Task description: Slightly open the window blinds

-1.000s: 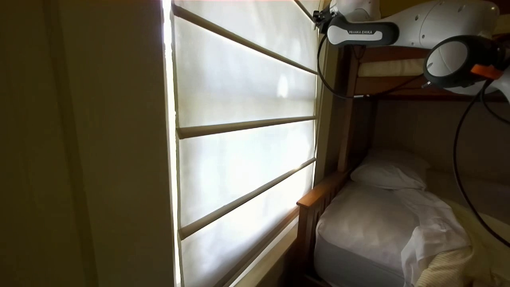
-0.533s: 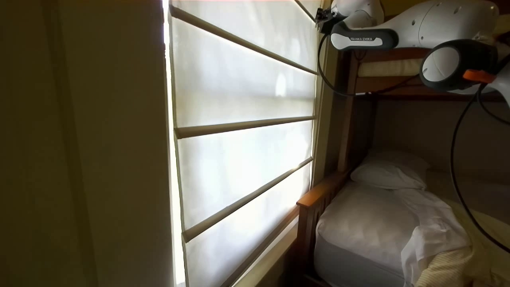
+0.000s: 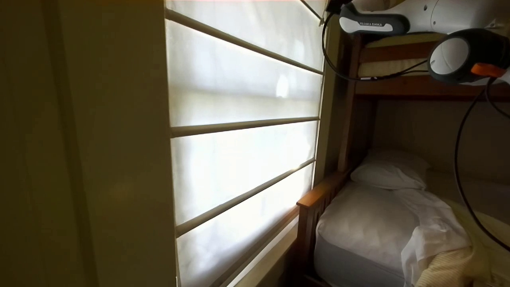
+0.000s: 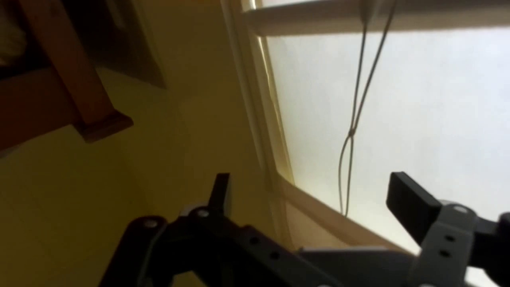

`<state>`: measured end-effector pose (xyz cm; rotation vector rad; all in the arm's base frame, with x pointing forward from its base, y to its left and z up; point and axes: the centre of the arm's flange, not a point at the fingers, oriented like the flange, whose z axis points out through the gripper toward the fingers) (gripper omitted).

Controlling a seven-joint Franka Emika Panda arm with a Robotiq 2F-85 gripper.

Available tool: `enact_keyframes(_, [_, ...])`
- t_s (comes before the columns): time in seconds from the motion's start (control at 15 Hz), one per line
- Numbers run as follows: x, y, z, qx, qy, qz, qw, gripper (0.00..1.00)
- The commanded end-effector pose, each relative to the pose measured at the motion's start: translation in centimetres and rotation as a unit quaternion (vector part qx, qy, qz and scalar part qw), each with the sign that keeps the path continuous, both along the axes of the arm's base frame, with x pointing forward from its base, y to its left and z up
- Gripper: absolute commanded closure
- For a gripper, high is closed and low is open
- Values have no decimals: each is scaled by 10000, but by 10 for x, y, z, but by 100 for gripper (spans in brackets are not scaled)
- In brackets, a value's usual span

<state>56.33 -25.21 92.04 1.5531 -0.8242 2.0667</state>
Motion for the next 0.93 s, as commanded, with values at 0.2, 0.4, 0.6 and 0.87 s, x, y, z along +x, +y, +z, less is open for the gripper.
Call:
enact_keyframes(0.2, [-51, 11, 16, 152, 592, -1138, 9916, 0])
enact_keyframes(0.4, [-39, 4, 10, 301, 624, -797, 9944, 0])
enact_keyframes(0.6, [-21, -4, -3, 444, 544, -460, 9965, 0])
enact_keyframes(0.87, [12, -32, -22, 651, 380, 34, 9972, 0])
